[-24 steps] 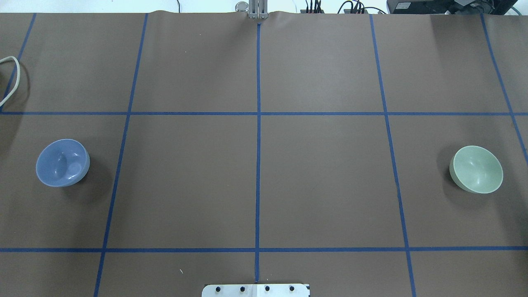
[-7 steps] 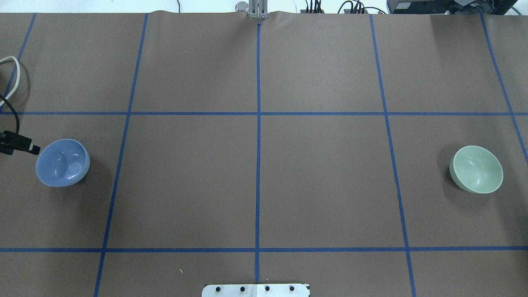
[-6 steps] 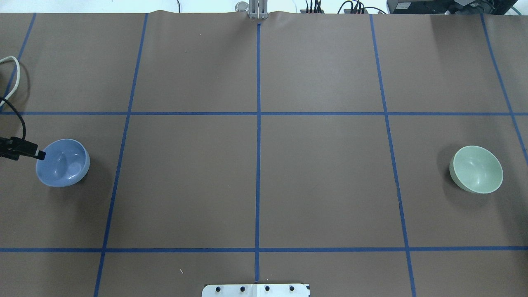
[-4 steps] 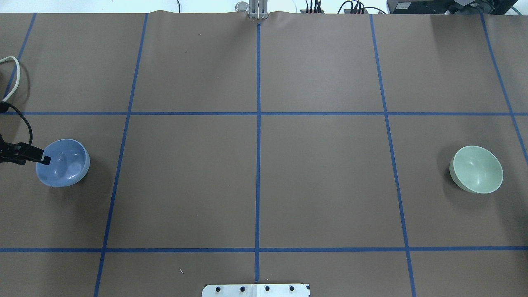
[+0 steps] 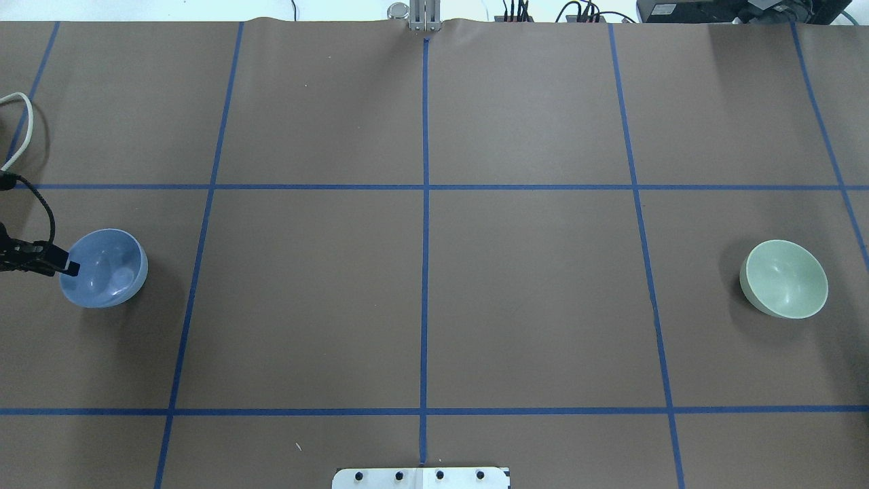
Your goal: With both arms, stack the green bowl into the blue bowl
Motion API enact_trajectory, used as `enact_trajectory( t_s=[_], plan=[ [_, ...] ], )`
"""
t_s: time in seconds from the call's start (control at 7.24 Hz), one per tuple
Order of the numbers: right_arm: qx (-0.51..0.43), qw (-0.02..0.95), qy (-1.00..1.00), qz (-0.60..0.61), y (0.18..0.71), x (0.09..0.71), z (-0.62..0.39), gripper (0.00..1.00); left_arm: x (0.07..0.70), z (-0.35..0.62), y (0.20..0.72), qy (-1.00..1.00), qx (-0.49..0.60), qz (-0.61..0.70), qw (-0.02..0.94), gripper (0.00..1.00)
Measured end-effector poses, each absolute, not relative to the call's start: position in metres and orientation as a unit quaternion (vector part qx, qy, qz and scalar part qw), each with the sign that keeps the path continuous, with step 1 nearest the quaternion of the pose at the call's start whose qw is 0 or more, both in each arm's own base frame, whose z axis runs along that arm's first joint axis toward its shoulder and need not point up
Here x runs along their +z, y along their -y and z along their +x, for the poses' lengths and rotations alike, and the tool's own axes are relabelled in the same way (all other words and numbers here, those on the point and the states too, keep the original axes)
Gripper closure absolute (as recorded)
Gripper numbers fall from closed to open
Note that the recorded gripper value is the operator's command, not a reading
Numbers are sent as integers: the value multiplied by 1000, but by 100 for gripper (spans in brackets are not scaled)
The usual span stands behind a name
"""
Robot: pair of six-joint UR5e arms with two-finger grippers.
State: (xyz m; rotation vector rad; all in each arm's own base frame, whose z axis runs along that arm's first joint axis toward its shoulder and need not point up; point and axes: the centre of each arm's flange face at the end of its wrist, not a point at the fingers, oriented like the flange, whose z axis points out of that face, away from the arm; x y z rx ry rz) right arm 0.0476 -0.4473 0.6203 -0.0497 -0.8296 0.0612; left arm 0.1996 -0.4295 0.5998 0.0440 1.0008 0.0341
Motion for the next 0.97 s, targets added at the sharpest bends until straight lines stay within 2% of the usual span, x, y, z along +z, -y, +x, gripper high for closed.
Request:
enact_trajectory(
  t_s=[0.14,0.55,0.83,0.97],
  plan=[
    [28,915,403,-25,447,621,46,0,600,201,430,-480,17,21,877,54],
    [26,915,402,-27,448,621,43,0,602,205,435,-480,13,18,877,81],
    [22,915,402,-28,449,620,40,0,597,207,437,-484,-11,12,875,90],
    [20,915,402,-27,450,619,38,0,593,209,439,-488,-24,9,872,90]
  ],
)
